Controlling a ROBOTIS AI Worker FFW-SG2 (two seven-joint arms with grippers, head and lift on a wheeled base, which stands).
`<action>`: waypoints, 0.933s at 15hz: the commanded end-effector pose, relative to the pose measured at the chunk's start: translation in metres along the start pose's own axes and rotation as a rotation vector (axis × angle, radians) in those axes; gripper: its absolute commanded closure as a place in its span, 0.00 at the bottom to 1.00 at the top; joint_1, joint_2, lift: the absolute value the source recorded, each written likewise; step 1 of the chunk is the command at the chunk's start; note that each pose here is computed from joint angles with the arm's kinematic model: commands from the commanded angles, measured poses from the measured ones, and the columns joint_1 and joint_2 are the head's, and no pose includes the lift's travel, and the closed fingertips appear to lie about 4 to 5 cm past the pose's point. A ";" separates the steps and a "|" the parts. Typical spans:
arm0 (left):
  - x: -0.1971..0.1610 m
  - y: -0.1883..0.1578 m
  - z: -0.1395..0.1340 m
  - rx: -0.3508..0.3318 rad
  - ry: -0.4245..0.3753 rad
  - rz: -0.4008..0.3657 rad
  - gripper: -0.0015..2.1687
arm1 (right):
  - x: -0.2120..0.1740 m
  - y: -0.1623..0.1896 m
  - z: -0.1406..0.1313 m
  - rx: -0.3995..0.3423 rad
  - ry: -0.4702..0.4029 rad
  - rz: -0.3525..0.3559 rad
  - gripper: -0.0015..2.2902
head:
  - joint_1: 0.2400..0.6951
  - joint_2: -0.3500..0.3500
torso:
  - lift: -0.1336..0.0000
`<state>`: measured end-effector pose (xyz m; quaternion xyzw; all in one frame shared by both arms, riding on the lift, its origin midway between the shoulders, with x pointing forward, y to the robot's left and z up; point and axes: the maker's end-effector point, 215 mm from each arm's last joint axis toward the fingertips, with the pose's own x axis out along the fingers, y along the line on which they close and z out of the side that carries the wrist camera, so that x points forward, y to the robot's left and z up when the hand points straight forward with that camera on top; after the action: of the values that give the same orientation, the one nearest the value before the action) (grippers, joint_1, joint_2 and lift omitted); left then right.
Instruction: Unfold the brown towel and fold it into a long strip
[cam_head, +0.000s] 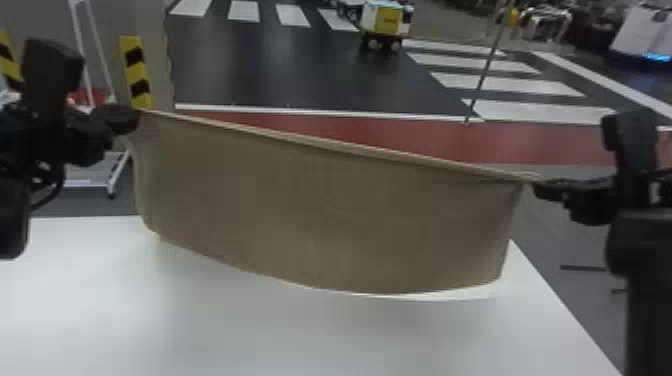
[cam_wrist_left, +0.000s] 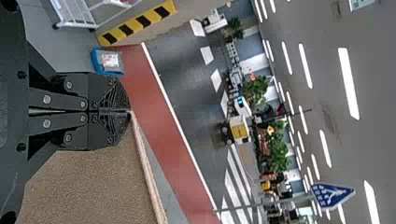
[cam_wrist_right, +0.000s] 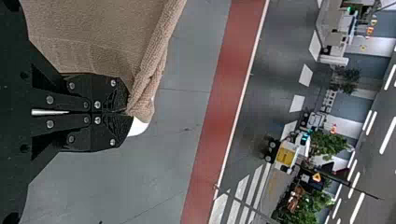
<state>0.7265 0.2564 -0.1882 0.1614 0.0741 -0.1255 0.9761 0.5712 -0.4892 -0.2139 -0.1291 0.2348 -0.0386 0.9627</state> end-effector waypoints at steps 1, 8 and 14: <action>-0.009 0.023 0.015 -0.007 -0.012 0.037 0.88 | 0.017 0.023 0.062 -0.010 -0.066 0.058 0.98 | 0.51 0.21 | 0.14; -0.147 0.010 -0.096 0.067 -0.107 0.083 0.88 | -0.043 0.065 -0.079 -0.194 -0.004 0.153 0.98 | 0.63 0.32 | 0.14; -0.218 -0.059 -0.219 0.162 -0.067 -0.035 0.88 | -0.062 0.136 -0.209 -0.370 0.075 0.340 0.98 | 1.00 0.34 | 0.14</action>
<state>0.4956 0.3165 -0.3479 0.2311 0.0212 -0.1500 0.9611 0.4382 -0.4041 -0.3790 -0.2520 0.2845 0.1449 0.9136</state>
